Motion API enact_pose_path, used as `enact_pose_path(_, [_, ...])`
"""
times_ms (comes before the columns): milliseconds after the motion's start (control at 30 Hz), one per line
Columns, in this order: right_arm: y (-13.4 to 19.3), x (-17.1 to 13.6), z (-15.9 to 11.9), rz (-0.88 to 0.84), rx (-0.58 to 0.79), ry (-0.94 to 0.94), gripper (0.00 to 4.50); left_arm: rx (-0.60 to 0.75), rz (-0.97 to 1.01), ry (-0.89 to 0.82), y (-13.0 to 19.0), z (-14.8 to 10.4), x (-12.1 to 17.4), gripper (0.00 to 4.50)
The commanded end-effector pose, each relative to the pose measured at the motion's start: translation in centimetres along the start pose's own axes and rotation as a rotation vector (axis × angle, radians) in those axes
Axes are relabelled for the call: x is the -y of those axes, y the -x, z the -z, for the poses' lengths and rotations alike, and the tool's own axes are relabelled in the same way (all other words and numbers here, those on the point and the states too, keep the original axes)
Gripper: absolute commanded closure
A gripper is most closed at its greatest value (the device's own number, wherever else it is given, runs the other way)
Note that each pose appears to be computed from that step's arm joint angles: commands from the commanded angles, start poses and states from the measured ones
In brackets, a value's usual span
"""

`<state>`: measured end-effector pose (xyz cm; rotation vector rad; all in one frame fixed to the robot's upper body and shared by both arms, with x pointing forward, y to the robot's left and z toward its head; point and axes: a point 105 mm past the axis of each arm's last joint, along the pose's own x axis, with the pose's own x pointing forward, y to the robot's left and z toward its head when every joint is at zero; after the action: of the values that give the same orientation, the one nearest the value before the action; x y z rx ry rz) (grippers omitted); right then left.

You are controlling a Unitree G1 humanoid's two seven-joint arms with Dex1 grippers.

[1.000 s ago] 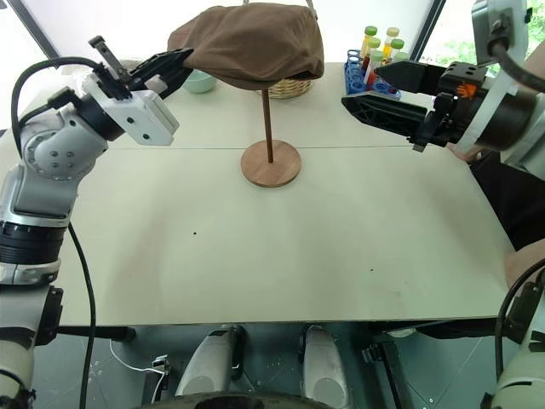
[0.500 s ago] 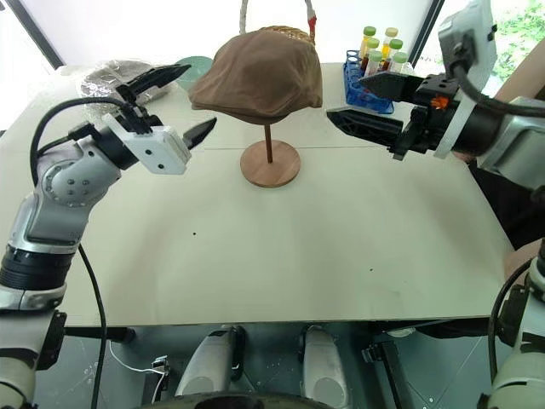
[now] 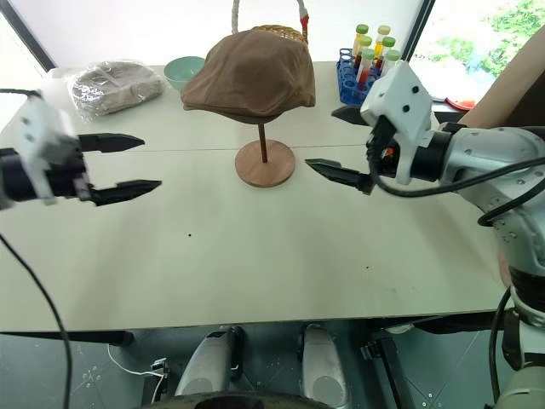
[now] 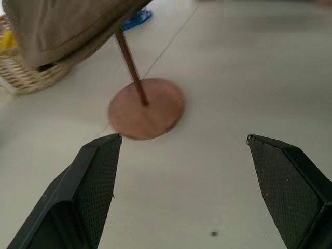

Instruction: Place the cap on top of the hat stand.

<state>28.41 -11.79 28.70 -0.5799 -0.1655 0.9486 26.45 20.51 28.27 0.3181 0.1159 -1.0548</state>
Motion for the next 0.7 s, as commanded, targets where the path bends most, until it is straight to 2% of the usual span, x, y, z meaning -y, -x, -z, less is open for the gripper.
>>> enact_pose_path(33, [-1.5, -1.2, -2.3, 0.031, 0.101, 0.16, 0.0, 0.071, 0.126, 0.105, 2.2, -3.1, 1.2, 0.46])
enact_pose_path(167, [-3.8, -1.6, -2.7, 0.137, 0.162, 0.192, 0.0, 0.084, 0.14, 0.121, 2.5, -4.1, 0.9, 0.46])
enact_pose_path(267, [-5.5, -1.3, -2.6, 0.266, 0.172, 0.31, 0.0, 0.086, 0.156, 0.114, 2.4, -4.5, 0.8, 0.46])
enact_pose_path(400, [-7.5, -1.6, -2.0, 0.312, 0.157, 0.387, 0.0, 0.096, 0.16, 0.097, 2.0, -5.2, 0.5, 0.46])
enact_pose_path(500, [-8.6, -1.5, -1.9, 0.339, 0.148, 0.513, 0.0, 0.106, 0.151, 0.086, 1.8, -5.7, 0.2, 0.46])
enact_pose_path(700, [-10.4, -1.3, -2.6, 0.392, 0.185, 0.713, 0.0, 0.114, 0.14, 0.085, 1.7, -5.8, -0.2, 0.46])
